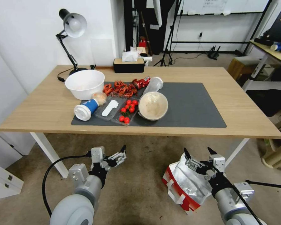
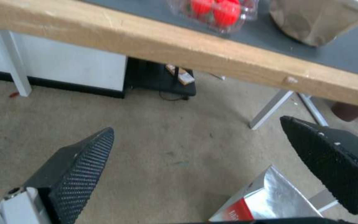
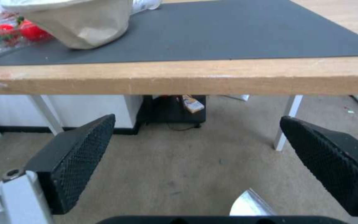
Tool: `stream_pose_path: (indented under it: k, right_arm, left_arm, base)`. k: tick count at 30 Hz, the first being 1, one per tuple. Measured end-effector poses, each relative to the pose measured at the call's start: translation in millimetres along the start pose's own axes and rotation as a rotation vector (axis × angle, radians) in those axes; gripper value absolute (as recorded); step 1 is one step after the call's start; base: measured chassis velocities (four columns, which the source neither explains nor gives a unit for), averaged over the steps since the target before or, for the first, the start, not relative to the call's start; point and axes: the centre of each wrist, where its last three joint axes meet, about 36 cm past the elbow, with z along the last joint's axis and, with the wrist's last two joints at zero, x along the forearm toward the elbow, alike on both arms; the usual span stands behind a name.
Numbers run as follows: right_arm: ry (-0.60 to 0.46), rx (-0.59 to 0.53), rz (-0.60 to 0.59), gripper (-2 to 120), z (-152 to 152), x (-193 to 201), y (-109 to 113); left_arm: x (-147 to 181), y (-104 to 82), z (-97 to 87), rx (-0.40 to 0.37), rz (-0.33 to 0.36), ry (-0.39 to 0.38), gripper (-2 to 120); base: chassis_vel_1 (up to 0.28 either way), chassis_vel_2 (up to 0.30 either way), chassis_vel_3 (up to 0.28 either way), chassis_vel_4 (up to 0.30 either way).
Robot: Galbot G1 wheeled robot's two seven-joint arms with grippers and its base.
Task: Pick up the food delivery bag from the floor and place it on the table.
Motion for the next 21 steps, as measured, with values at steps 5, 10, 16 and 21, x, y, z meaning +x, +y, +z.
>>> stream_pose_path:
  k: [5,10,16,21]
  right_arm:
    - [0.002,0.001,-0.006,100,3.1,-1.5,-2.0]
    - [0.002,-0.002,-0.007,100,9.4,-3.7,-4.9]
    - [0.003,-0.007,-0.007,100,15.3,-6.0,-7.1]
    - [0.006,-0.006,-0.008,100,18.7,-7.4,-8.6]
  left_arm:
    - [-7.7,4.7,7.7,-0.022,-0.008,-0.016,100]
    - [-17.1,13.4,19.8,-0.075,-0.049,-0.051,100]
    - [-20.6,18.0,26.5,-0.113,-0.078,-0.067,100]
    - [-23.3,20.2,28.9,-0.123,-0.092,-0.082,100]
  base:
    - [0.000,0.000,0.000,0.000]
    - [0.000,0.000,0.000,0.000]
    - [0.000,0.000,0.000,0.000]
    - [0.000,0.000,0.000,0.000]
